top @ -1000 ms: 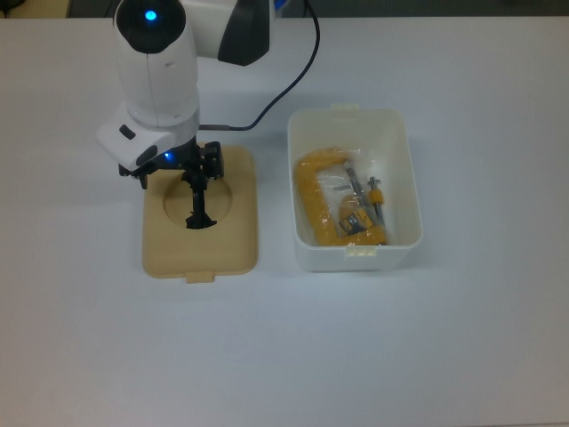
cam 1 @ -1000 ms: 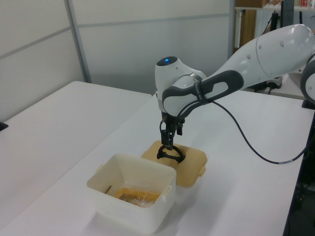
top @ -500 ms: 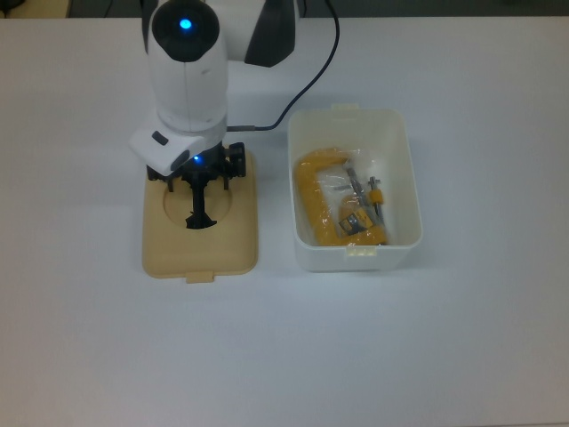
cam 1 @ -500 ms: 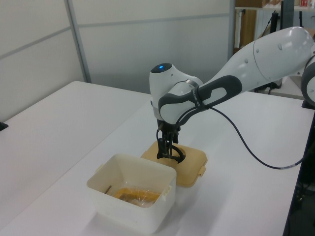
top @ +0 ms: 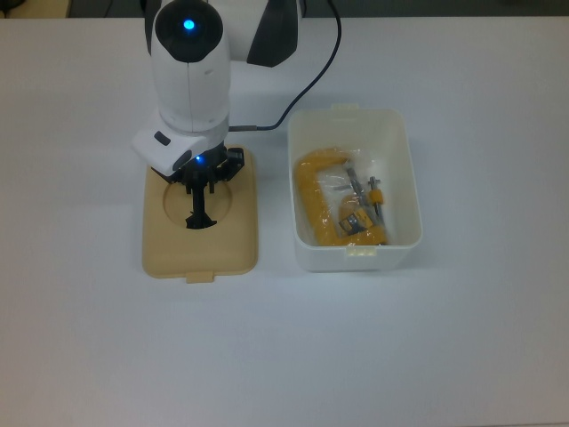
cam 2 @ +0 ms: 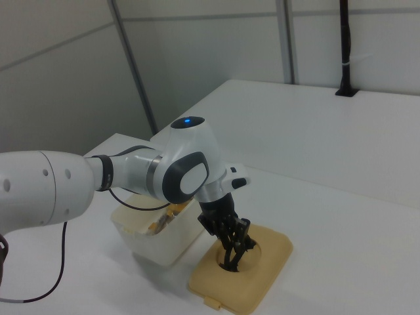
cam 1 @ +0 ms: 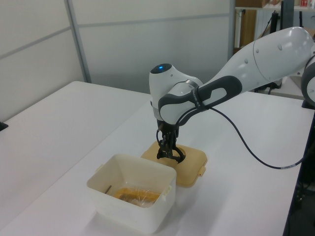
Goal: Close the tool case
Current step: 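Lift the beige lid by its handle off the table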
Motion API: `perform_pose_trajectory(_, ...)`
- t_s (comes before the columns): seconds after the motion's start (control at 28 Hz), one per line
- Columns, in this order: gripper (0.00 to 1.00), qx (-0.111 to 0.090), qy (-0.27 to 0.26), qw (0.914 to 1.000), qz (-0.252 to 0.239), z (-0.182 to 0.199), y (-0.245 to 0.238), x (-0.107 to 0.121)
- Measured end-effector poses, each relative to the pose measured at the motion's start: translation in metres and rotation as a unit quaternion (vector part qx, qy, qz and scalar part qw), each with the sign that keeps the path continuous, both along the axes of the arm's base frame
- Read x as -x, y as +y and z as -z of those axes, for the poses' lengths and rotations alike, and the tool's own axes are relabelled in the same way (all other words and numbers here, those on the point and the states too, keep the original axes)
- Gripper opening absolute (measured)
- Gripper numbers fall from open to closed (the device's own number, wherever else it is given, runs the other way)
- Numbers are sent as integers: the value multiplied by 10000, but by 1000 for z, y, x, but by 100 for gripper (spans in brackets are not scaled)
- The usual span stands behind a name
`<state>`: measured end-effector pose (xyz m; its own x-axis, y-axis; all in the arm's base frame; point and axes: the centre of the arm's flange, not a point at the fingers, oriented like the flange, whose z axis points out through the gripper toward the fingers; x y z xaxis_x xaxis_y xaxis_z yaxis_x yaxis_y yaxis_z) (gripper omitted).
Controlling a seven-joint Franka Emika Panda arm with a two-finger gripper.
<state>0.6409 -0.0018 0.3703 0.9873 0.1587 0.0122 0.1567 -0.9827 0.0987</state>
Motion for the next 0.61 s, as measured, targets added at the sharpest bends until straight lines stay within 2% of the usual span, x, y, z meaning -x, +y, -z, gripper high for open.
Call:
perform_pose_trajectory(0.21, 11, 2, -1, 10000, 12, -1, -1, 0)
perform_pose_trajectory(0.46, 11, 11, 10, 10000, 72, -10, -10, 3)
perform_pose_trajectory(0.61, 11, 32, 127, 9999, 5, -28, -26, 8)
